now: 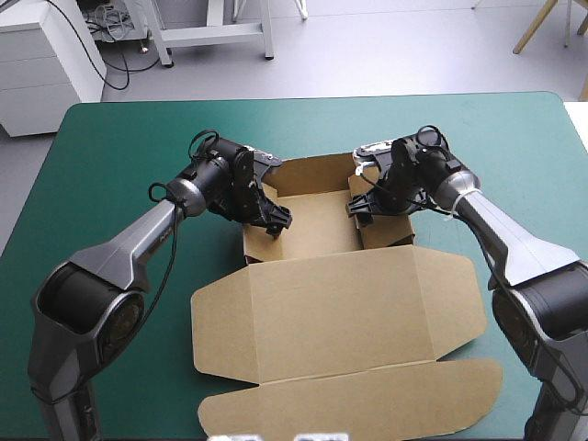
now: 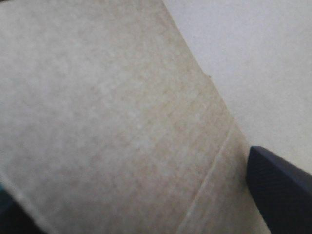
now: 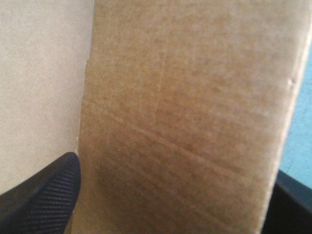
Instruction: Fold the box
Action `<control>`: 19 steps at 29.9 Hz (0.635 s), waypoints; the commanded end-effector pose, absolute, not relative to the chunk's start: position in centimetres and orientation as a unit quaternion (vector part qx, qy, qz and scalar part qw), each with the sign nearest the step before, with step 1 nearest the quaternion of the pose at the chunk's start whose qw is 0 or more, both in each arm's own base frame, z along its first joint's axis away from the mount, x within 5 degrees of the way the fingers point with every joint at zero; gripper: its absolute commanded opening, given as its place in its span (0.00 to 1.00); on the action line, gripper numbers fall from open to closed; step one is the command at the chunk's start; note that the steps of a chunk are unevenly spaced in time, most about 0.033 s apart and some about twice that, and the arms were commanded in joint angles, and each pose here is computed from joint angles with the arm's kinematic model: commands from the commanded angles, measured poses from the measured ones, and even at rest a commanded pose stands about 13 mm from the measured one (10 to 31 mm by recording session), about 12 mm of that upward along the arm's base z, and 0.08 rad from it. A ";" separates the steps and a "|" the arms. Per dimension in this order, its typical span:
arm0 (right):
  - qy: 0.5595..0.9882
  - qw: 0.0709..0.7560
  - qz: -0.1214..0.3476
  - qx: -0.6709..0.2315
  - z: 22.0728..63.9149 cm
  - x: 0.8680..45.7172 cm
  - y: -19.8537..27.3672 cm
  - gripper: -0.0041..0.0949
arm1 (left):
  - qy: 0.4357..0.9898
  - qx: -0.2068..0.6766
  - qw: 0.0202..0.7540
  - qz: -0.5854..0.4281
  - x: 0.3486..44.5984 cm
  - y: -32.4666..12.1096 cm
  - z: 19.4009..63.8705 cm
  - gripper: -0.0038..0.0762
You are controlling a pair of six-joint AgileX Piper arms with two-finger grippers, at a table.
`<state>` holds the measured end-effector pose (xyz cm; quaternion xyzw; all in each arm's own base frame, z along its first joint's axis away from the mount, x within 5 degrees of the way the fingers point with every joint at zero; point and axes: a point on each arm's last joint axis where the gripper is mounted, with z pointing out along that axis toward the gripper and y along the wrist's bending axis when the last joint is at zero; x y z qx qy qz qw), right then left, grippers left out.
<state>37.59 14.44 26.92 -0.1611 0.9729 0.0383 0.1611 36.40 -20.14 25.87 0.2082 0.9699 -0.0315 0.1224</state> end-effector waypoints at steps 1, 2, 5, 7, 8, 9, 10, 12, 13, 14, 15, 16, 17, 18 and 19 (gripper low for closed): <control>0.960 0.220 0.048 -0.167 30.7 37.0 14.0 0.87 | 0.954 0.223 0.194 -0.051 35.2 -19.7 31.1 0.96; 0.958 0.225 0.046 -0.173 31.1 36.8 14.0 0.87 | 0.949 0.230 0.208 -0.053 34.9 -19.5 32.0 0.96; 0.952 0.247 0.049 -0.172 32.4 36.4 13.8 0.87 | 0.935 0.241 0.254 -0.062 33.7 -18.9 35.0 0.96; 0.947 0.267 0.052 -0.169 33.6 35.9 13.4 0.87 | 0.924 0.247 0.283 -0.067 32.7 -18.3 37.0 0.96; 0.945 0.275 0.053 -0.168 34.2 35.6 13.3 0.87 | 0.919 0.246 0.298 -0.070 32.1 -18.0 38.1 0.96; 0.942 0.285 0.055 -0.168 34.9 35.3 13.1 0.87 | 0.915 0.246 0.311 -0.073 31.5 -17.6 39.1 0.96; 0.939 0.296 0.053 -0.168 35.7 34.9 12.9 0.87 | 0.910 0.246 0.325 -0.075 30.8 -17.2 40.1 0.96; 0.932 0.314 0.055 -0.171 37.1 34.0 12.6 0.87 | 0.898 0.256 0.349 -0.076 29.5 -16.4 41.9 0.96; 0.929 0.324 0.056 -0.171 37.9 33.5 12.4 0.87 | 0.893 0.254 0.363 -0.076 28.7 -16.0 42.9 0.96; 0.925 0.334 0.058 -0.170 38.7 32.9 12.2 0.87 | 0.889 0.253 0.373 -0.077 28.1 -15.6 43.6 0.96; 0.921 0.345 0.060 -0.170 39.5 32.3 12.0 0.87 | 0.885 0.252 0.384 -0.076 27.3 -15.1 44.5 0.96; 0.918 0.355 0.062 -0.169 40.2 31.8 11.8 0.87 | 0.882 0.251 0.393 -0.075 26.6 -14.6 45.2 0.96; 0.914 0.362 0.063 -0.168 40.8 31.3 11.6 0.87 | 0.879 0.251 0.399 -0.074 25.7 -14.1 45.9 0.94; 0.910 0.373 0.065 -0.168 41.6 30.7 11.4 0.87 | 0.876 0.255 0.402 -0.072 24.9 -13.6 46.6 0.93; 0.907 0.382 0.066 -0.168 42.2 30.2 11.2 0.87 | 0.874 0.259 0.405 -0.070 24.1 -13.2 47.0 0.91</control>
